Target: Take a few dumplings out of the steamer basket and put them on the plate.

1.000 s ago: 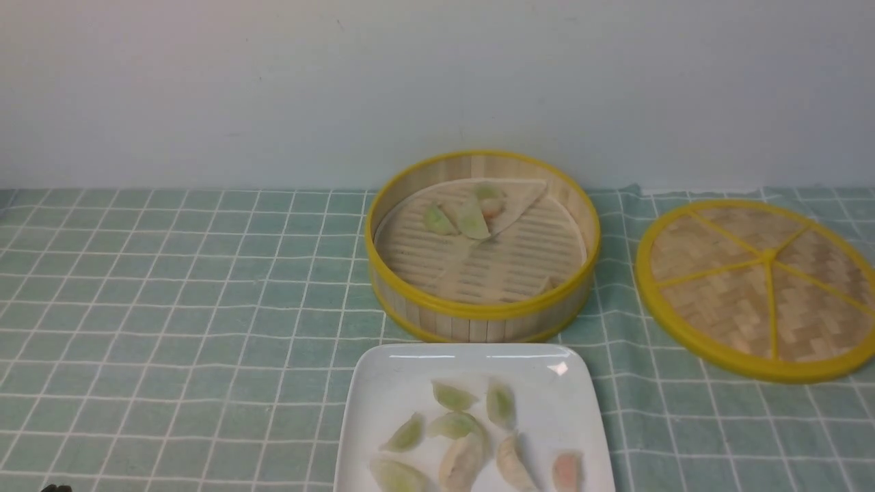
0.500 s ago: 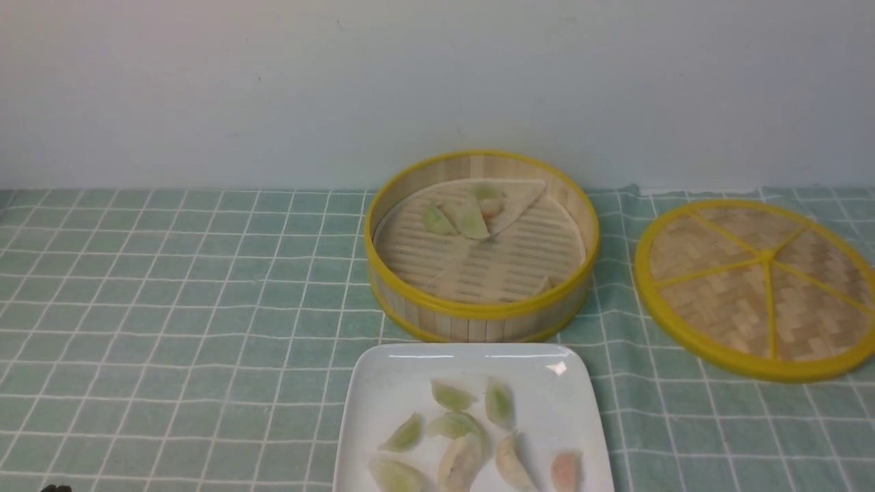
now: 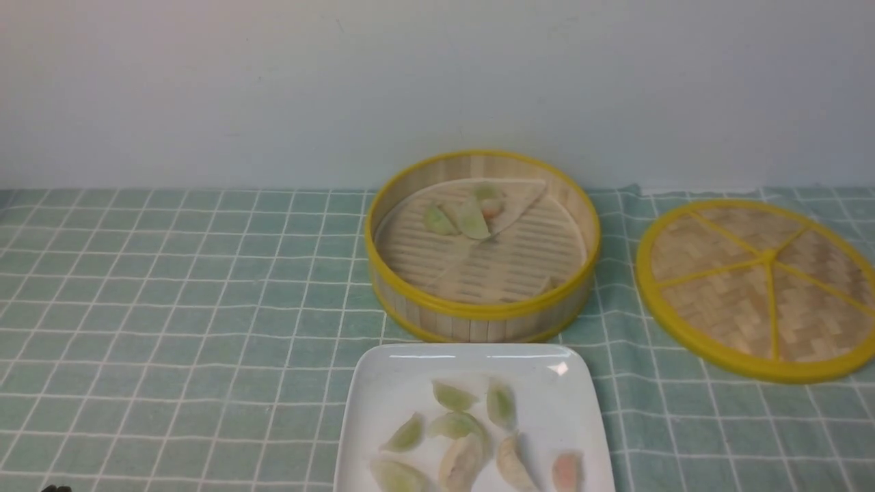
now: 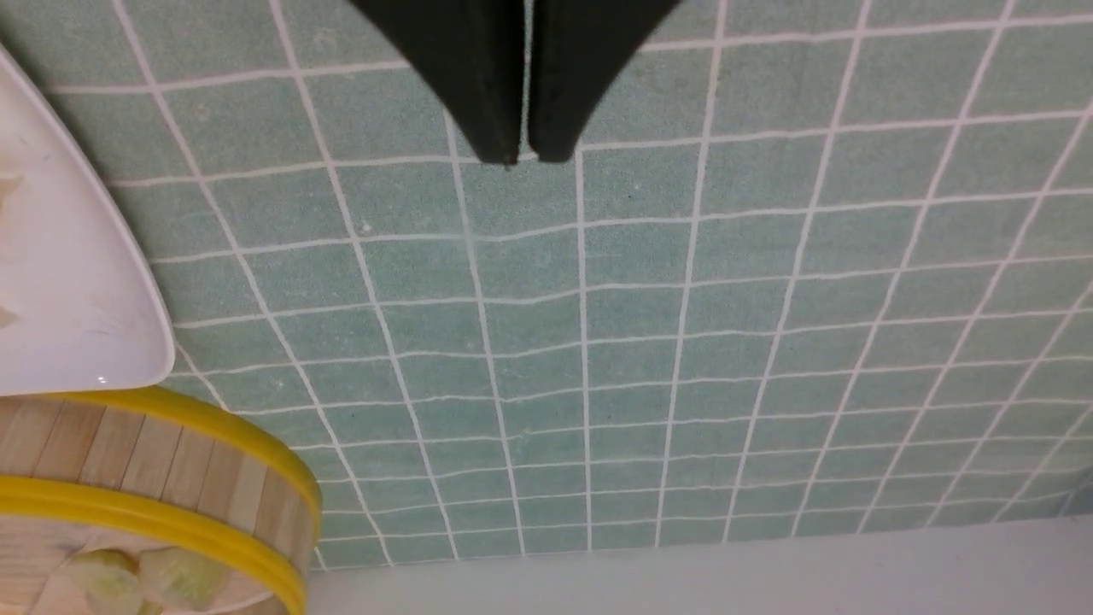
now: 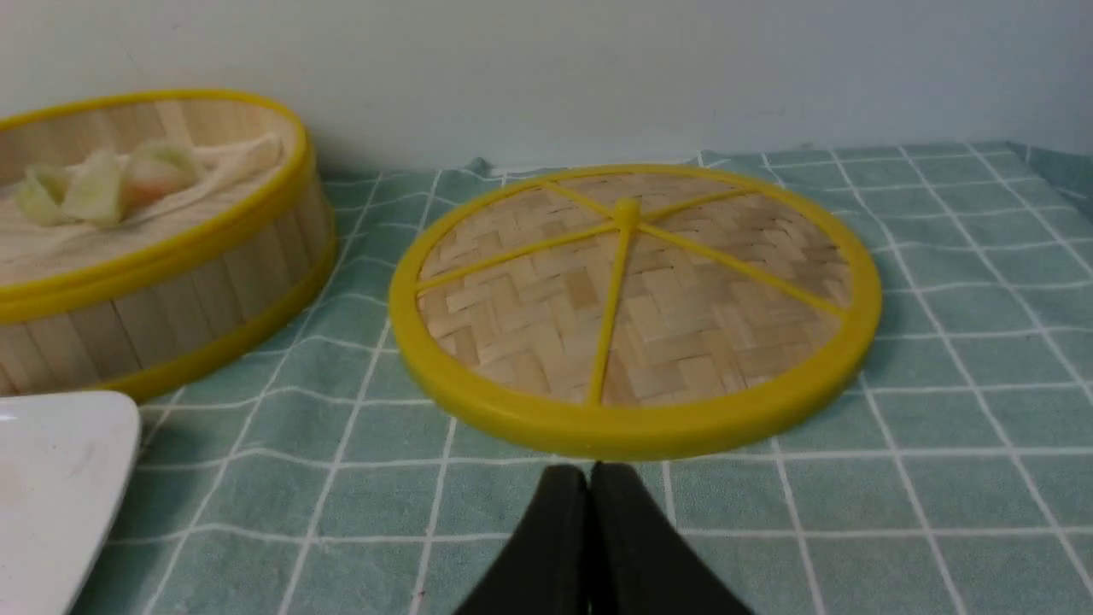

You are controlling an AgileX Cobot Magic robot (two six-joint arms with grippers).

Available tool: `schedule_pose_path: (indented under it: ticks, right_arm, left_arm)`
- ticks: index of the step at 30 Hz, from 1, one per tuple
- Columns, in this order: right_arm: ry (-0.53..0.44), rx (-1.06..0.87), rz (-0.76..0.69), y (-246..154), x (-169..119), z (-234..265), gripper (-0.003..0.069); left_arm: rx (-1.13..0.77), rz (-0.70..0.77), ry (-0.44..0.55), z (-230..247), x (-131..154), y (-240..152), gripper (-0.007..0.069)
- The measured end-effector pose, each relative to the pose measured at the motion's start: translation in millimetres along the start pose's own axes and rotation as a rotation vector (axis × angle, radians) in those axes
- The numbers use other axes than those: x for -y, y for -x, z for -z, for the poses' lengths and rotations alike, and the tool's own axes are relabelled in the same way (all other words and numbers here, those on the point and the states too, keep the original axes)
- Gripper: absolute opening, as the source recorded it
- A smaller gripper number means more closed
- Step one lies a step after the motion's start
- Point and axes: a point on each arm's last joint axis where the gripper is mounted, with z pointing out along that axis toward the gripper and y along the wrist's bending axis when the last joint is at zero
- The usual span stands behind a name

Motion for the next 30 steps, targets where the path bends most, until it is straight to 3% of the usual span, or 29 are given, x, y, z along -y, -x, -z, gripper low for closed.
schedule_pose_path:
  ticks: [30]
  right_arm:
    - [0.000,0.009,0.009,0.5,0.0,-0.1,-0.0013]
  left_arm:
    - [-0.001,0.000,0.000,0.0,0.0,-0.1,-0.0006]
